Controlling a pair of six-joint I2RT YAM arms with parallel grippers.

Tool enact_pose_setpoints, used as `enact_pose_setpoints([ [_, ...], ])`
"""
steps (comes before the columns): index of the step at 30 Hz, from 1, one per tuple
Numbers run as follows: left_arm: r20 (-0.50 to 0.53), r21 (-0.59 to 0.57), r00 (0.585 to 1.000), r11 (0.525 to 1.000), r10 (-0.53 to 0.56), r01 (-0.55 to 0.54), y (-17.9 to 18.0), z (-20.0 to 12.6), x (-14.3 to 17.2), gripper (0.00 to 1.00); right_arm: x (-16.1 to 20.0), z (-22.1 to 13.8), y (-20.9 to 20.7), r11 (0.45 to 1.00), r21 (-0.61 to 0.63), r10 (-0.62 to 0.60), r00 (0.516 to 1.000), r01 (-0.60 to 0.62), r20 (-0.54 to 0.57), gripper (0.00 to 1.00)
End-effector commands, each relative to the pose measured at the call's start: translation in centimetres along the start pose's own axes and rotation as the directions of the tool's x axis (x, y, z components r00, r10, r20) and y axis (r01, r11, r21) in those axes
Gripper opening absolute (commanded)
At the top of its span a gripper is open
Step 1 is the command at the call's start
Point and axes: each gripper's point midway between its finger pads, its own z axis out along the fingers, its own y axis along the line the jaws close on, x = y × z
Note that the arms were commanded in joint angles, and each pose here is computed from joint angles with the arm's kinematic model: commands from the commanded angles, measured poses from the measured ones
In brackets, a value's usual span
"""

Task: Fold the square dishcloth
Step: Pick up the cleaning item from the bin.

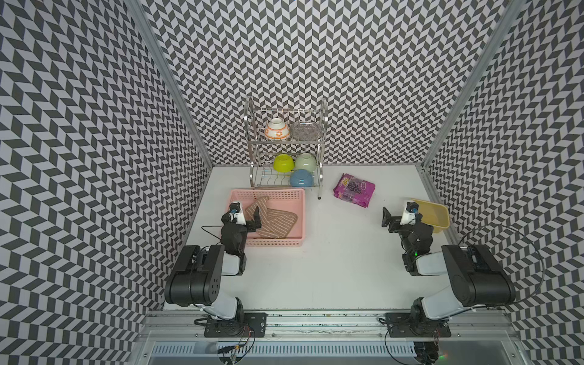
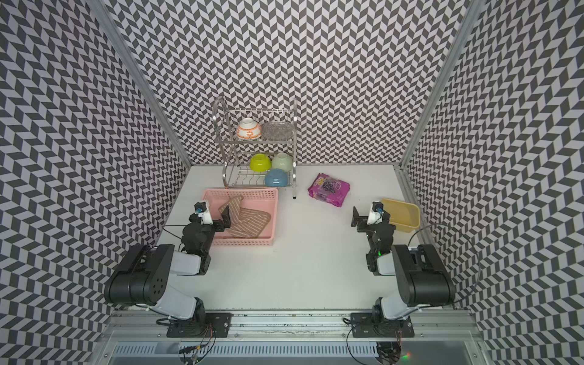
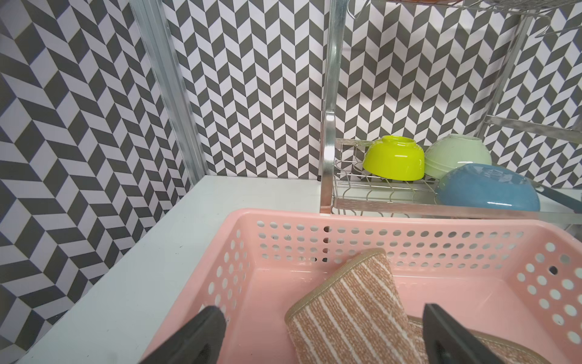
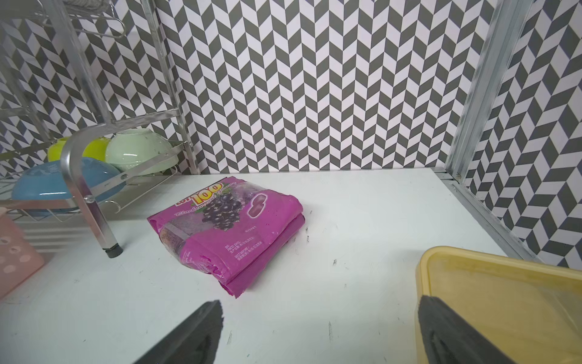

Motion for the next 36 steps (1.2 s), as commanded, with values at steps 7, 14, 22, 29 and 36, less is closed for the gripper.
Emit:
enact_pose_setpoints([
  [7, 0.024, 0.0, 1.0, 1.0, 0.011, -0.011, 0.0, -0.1, -0.6, 1.0, -1.8, 0.2, 0.1, 1.0, 0.002, -0.012, 0.998, 0.012, 0.058, 1.0],
  [14, 0.025, 0.0, 1.0, 1.0, 0.011, -0.011, 0.0, -0.1, -0.6, 1.0, -1.8, 0.2, 0.1, 1.0, 0.002, -0.011, 0.998, 0.011, 0.058, 1.0],
  [22, 0.03, 0.005, 1.0, 1.0, 0.01, -0.01, -0.1, -0.1, -0.7, 1.0, -1.9, 0.6, 0.2, 1.0, -0.001, -0.01, 0.999, 0.01, 0.042, 1.0],
  [29, -0.012, 0.004, 1.0, 1.0, 0.003, -0.003, -0.1, 0.7, -2.4, 1.0, -3.8, 0.7, -1.0, 0.997, 0.073, 0.021, 0.999, -0.023, 0.031, 1.0],
  [36, -0.033, -0.039, 0.988, 0.988, -0.153, 0.152, 0.3, 0.1, -5.4, 1.0, -5.5, 1.1, -3.2, 0.972, 0.202, 0.121, 0.993, -0.12, 0.008, 1.0],
])
